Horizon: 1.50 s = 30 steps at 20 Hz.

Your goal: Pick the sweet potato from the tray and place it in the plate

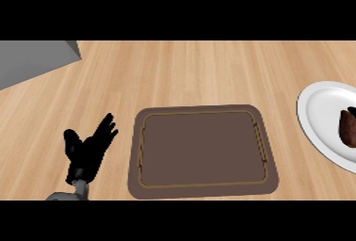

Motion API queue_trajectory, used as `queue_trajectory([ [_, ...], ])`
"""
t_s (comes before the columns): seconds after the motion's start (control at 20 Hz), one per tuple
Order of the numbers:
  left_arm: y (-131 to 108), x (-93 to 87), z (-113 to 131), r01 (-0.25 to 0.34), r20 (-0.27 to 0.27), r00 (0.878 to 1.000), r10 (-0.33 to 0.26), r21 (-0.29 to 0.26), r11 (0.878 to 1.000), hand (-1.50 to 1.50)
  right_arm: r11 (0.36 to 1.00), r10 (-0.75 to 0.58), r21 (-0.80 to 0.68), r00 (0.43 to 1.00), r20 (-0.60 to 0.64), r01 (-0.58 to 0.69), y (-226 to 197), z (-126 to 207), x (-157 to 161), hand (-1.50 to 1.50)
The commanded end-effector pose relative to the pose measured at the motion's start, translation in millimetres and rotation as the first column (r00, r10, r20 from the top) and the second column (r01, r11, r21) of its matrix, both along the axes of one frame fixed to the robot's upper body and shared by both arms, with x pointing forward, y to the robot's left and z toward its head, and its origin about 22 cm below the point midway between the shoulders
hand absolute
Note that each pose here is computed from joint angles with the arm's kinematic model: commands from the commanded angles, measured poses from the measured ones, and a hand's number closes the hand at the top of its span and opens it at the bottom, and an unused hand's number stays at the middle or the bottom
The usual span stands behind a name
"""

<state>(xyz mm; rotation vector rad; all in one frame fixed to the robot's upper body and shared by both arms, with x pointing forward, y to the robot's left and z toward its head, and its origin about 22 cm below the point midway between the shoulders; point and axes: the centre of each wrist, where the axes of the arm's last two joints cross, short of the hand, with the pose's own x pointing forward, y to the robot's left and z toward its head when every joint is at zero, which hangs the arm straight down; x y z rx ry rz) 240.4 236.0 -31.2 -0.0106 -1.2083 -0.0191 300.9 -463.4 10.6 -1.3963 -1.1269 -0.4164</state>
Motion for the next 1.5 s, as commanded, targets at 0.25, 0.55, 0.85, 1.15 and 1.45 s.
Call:
queue_trajectory([
  [0.25,-14,-3.1,-11,-0.006,-0.027,1.0,0.005,-0.009,1.0,0.0,0.998,-0.052,0.048,0.956,0.288,0.039,-26,-18,-34,-1.5],
  [0.55,2,-3.0,-9,-0.026,-0.035,0.999,0.026,-0.004,1.0,0.0,0.973,0.103,0.159,0.929,0.357,-0.169,-24,-29,-66,-1.5],
  [0.85,15,-12.1,1,-0.023,-0.038,0.999,0.023,0.005,1.0,0.0,0.952,0.209,0.148,0.924,0.321,-0.267,-17,-42,-127,-1.5],
  [1.15,12,-5.3,-8,-0.035,-0.019,0.999,0.035,-0.003,0.999,0.0,0.951,0.223,0.165,0.95,0.219,-0.261,25,-46,-181,-1.5],
  [1.45,13,6.0,6,-0.021,-0.015,1.0,0.021,0.012,1.0,0.0,0.953,0.236,0.153,0.957,0.168,-0.262,22,-24,-204,-1.5],
])
